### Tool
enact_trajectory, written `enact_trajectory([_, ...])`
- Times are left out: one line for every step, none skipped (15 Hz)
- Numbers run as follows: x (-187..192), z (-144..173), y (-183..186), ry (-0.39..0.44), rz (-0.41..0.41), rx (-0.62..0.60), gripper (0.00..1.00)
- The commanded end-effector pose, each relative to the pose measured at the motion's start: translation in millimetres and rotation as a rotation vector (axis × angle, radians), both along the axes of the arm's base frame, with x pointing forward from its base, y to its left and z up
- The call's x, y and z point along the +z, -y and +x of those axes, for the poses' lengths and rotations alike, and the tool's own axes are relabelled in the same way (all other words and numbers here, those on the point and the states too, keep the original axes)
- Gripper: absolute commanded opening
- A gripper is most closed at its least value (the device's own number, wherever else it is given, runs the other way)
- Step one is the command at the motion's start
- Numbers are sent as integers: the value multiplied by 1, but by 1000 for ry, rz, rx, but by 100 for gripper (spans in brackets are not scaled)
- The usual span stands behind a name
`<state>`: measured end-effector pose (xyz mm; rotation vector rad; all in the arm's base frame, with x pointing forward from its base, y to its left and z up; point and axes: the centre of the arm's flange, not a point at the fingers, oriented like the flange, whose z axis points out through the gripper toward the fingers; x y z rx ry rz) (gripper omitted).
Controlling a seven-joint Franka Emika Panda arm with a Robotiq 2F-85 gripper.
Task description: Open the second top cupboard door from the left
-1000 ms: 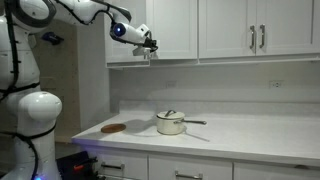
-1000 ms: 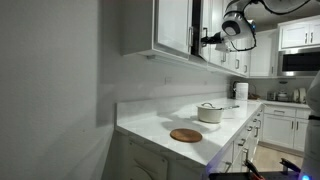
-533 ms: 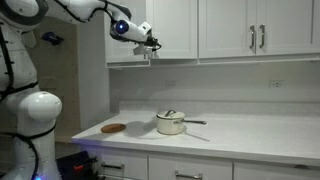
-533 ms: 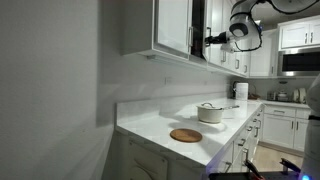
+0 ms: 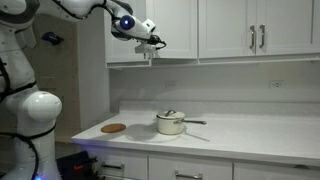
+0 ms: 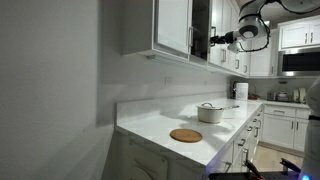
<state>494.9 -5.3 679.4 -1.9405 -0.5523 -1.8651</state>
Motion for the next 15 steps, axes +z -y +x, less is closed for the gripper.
enact_trajectory([-17,24,75,-56,-23,-123,1])
enact_trajectory([-17,24,81,-54,-23,-109,1])
enact_trajectory([-17,24,87,-51,-24,-94,1])
enact_trajectory([-18,24,95,-47,-23,-78,1])
enact_trajectory([-18,24,102,-42,-22,-61,1])
enact_trajectory([-20,24,110,-38,-19,-42,1])
enact_trajectory([-21,24,120,-33,-18,-23,1])
enact_trajectory([-22,24,132,-29,-19,-9,1])
enact_trajectory([-22,24,145,-25,-19,1,1])
enact_trajectory([-24,23,158,-22,-17,7,1])
enact_trajectory([-25,23,171,-19,-15,7,1])
enact_trajectory([-27,23,184,-17,-13,4,1])
enact_trajectory([-28,25,193,-15,-12,8,1])
enact_trajectory([-28,28,196,-14,-10,25,1])
enact_trajectory([-28,29,200,-13,-10,39,1])
